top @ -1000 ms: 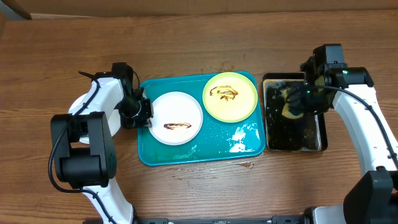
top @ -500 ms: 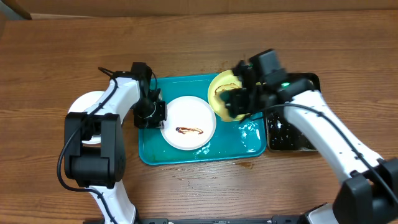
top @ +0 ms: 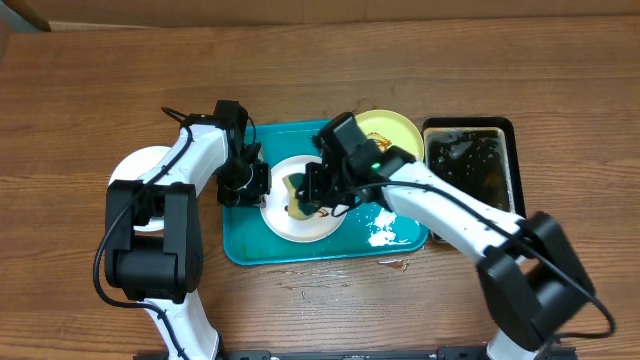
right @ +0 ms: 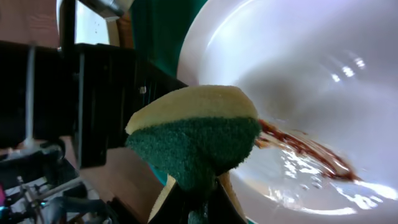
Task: Clean dirty plates on tray and stack at the side
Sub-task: 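Scrub the white plate with the sponge while left gripper holds rim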
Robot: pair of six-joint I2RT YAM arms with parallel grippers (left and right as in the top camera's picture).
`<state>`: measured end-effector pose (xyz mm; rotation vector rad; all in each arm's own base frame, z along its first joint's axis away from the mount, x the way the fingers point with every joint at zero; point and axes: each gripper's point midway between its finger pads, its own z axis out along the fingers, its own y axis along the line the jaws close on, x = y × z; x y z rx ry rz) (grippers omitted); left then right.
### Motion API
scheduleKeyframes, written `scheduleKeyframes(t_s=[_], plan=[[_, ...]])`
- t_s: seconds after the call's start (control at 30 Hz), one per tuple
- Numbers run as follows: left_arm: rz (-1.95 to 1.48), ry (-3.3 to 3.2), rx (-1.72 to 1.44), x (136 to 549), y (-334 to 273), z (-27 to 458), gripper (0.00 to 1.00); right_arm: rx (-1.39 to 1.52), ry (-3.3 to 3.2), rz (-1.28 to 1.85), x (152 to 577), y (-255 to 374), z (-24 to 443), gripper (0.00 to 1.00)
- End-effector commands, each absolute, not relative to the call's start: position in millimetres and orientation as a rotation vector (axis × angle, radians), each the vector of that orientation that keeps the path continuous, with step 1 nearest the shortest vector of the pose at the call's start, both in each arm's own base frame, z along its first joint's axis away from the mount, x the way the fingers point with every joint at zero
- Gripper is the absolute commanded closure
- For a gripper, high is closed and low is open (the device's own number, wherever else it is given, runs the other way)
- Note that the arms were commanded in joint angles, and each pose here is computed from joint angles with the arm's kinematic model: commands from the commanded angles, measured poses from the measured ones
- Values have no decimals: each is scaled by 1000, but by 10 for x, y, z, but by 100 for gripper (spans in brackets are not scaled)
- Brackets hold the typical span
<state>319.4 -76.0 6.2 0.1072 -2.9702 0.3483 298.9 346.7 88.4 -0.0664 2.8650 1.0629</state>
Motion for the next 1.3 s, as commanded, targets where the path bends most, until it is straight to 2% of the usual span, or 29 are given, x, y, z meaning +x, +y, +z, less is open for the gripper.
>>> scheduleKeyframes(t_s=[0.0,0.13,0.33,0.7,0.83,1.03,1.27], plan=[[347,-2960,89,3176,-794,3,96,23,2929,1175,2865,3652,769,96],[346,-2960,89,3175,-794,3,96,89,2979,1198,2828,3705,616,96],[347,-2961,89,3177,-794,3,96,19,2971,1327,2803,3849,548,96],[351,-2958,100,3175,-800,4,96,38,3054,1251,2762,3798,125,96],[351,-2957,100,3173,-800,5,96,89,3070,1132,2817,3685,8,96],[347,-2949,101,3152,-797,7,96,251,3089,786,2999,3233,-236,96],[340,-2946,101,3142,-789,7,96,159,3092,677,3089,2958,-268,96]])
